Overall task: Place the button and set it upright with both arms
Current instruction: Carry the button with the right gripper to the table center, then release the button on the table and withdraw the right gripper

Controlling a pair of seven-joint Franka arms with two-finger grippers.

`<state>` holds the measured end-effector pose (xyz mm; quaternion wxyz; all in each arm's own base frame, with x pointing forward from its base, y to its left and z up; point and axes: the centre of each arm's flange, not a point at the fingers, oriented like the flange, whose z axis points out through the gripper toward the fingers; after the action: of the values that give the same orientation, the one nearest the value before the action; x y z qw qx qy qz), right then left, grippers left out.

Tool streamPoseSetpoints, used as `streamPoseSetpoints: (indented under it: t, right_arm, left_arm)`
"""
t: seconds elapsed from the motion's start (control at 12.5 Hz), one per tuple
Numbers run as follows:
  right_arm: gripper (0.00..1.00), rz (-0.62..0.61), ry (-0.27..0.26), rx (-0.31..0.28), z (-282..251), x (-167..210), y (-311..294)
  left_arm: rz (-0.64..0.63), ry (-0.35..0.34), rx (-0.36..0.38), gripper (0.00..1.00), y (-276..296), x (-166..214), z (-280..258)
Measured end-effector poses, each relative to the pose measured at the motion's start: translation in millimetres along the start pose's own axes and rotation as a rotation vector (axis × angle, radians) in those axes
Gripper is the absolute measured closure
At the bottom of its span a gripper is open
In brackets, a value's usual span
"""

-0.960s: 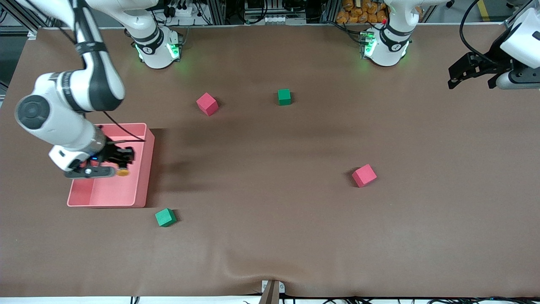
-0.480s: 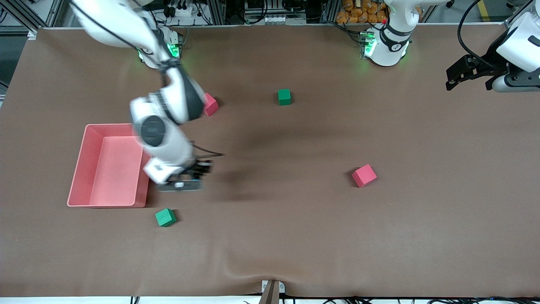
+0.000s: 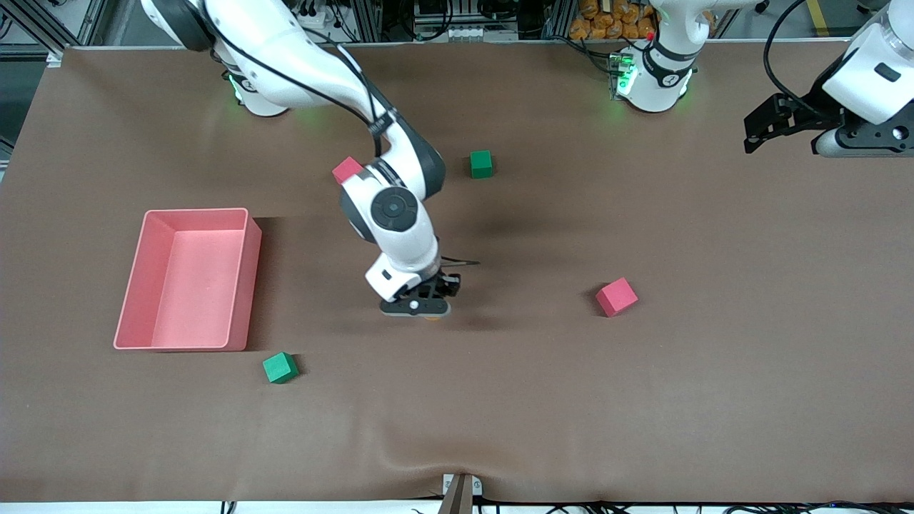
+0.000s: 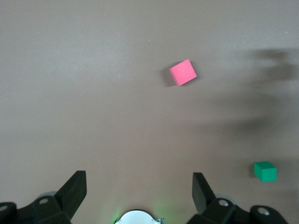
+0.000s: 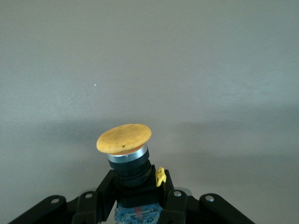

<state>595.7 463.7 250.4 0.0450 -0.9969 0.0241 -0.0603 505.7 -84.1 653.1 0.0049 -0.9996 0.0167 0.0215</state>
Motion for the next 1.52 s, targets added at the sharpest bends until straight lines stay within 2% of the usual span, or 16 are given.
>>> streamPoseSetpoints:
  t: [0.32, 0.4, 0.72, 0.8, 0.96, 1.2, 1.52]
  right_arm:
    - [0.57, -0.028, -0.029, -0.017, 35.6, -29.3, -23.5]
    - [0.51, -0.031, -0.029, -0.017, 36.4, -33.7, -28.0]
    - [0.07, -0.012, -0.008, -0.021, 16.4, -17.2, -25.0]
    - [0.0, 0.001, -0.004, -0.031, 4.6, -7.5, -18.9]
    - [0.0, 0.05, -0.01, -0.06, -41.3, 24.6, 11.3]
    - [0.0, 0.05, -0.025, -0.085, -127.6, 77.2, 96.4]
    - [0.0, -0.005, -0.087, -0.12, -165.7, 94.7, 258.2]
  left_arm:
    - [0.02, -0.017, 0.001, 0.0, 10.5, 4.3, 8.7]
    - [0.026, -0.025, 0.001, 0.0, 13.2, 6.4, 12.5]
    - [0.034, -0.038, 0.001, 0.0, 17.5, 10.1, 19.2]
    - [0.034, -0.038, 0.001, 0.0, 17.4, 10.1, 19.0]
    - [0.033, -0.037, 0.001, 0.0, 16.9, 10.2, 18.5]
    - [0.038, -0.033, 0.001, 0.0, 19.6, 9.3, 16.6]
    - [0.057, -0.034, 0.004, 0.0, 29.5, 7.4, 16.6]
